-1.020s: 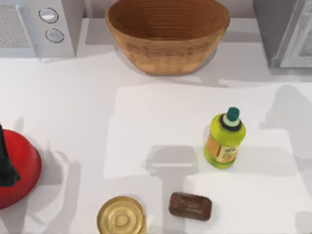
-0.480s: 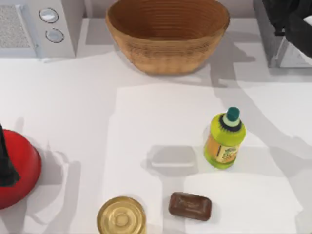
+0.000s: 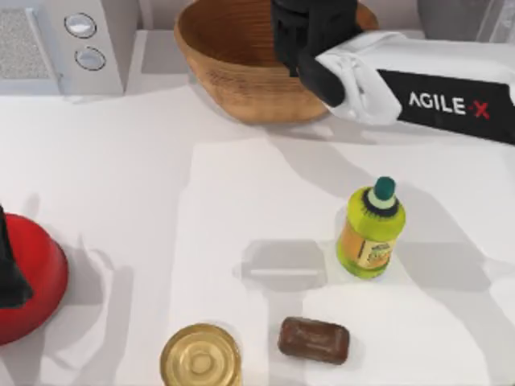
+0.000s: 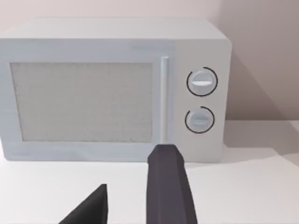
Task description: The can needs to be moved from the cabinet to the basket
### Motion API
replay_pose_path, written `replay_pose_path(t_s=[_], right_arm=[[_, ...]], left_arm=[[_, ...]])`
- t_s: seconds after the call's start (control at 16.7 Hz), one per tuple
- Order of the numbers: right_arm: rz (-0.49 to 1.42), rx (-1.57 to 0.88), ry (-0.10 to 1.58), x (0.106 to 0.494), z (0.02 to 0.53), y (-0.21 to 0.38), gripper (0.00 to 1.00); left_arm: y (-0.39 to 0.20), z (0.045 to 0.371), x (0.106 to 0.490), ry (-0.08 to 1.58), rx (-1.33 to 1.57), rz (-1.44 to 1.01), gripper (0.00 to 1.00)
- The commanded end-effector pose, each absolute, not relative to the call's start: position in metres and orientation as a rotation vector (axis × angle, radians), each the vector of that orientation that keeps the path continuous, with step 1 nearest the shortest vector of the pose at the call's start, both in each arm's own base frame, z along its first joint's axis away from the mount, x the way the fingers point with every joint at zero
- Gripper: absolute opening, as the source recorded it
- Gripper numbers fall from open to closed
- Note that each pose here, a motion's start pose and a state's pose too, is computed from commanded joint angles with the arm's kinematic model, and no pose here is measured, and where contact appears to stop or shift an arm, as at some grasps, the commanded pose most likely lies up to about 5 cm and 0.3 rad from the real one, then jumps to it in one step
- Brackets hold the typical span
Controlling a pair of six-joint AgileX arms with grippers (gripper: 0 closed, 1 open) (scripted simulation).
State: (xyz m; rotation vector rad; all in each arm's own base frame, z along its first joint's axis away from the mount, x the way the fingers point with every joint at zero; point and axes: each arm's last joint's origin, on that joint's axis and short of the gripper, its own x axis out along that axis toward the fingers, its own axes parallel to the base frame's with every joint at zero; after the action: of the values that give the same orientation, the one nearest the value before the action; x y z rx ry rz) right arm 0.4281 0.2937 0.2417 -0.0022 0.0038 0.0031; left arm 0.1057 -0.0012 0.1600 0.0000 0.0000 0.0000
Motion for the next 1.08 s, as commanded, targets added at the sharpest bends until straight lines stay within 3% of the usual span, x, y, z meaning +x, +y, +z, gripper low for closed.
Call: replay_pose_path(t_s=[1.08], right_arm=[[0.003, 0.0, 0.002, 0.454, 0.222, 0.306, 0.0]], left_arm=[[-0.001, 0.16, 0.106, 0.0, 0.0, 0.0, 1.0]])
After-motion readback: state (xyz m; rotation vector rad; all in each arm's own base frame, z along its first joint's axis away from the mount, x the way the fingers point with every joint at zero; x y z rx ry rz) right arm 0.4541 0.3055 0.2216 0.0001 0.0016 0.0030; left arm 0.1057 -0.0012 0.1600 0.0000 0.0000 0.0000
